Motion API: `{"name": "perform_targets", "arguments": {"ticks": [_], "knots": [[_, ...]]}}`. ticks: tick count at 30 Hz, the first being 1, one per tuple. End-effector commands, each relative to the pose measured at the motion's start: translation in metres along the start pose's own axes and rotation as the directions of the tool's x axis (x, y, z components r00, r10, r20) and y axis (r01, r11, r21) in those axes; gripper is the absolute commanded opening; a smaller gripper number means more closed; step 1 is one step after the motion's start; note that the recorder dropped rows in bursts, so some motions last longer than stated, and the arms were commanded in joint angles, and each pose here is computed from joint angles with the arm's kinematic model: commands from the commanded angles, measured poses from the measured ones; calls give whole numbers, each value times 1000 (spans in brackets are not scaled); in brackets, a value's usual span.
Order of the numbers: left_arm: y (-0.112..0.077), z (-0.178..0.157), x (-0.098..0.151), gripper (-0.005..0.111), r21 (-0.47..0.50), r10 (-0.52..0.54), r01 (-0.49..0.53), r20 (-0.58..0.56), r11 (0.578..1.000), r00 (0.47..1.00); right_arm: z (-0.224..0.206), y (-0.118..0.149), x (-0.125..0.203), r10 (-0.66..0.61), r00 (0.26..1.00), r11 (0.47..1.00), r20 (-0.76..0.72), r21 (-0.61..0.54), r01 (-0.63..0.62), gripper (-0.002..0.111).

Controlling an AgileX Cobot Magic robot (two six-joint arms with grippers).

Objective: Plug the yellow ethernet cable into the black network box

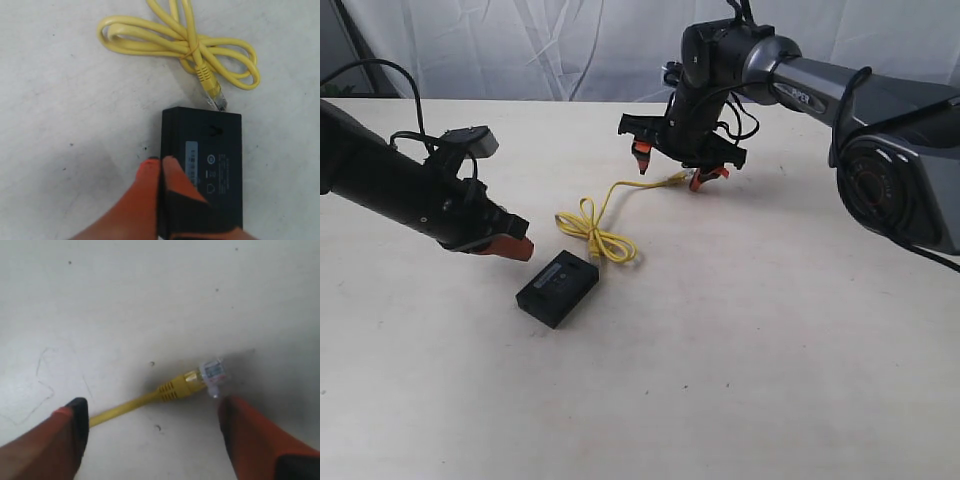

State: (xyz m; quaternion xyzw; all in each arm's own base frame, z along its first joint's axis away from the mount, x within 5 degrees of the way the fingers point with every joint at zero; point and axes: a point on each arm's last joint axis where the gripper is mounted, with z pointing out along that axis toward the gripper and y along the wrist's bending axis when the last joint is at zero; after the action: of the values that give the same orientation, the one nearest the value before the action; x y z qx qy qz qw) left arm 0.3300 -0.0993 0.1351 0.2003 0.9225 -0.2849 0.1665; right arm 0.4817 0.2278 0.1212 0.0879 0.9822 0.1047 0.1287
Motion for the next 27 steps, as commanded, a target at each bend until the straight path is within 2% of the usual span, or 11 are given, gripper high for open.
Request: {"name": "perform_targets", "arguments": {"ticks": [1,15,17,19,21,23,24,27], "knots": [[-3,2,-2,0,11,-1,1,6,1000,1000,4,0,-3,-3,1000,1000,29,-9,4,71],[-3,2,-2,0,11,-1,1,6,1000,1000,26,-5,-2,-16,999,1000,48,3,15,62],[-3,2,-2,0,11,-1,1,6,1000,1000,26,-4,-4,-18,998,1000,65,-4,19,55],[-3,2,-2,0,11,-1,1,6,1000,1000,26,-4,-4,-18,997,1000,73,-9,19,43],[-3,2,-2,0,11,-1,1,6,1000,1000,26,-4,-4,-18,997,1000,73,-9,19,26],[-3,2,-2,0,11,-1,1,6,1000,1000,24,-3,-5,-20,997,1000,76,-9,20,3],[-3,2,-2,0,11,0,0,6,1000,1000,24,-3,-5,-18,997,1000,79,-11,19,0],[-3,2,-2,0,10,3,-3,3,1000,1000,21,-1,-7,-7,995,1000,98,-25,10,-1]]}}
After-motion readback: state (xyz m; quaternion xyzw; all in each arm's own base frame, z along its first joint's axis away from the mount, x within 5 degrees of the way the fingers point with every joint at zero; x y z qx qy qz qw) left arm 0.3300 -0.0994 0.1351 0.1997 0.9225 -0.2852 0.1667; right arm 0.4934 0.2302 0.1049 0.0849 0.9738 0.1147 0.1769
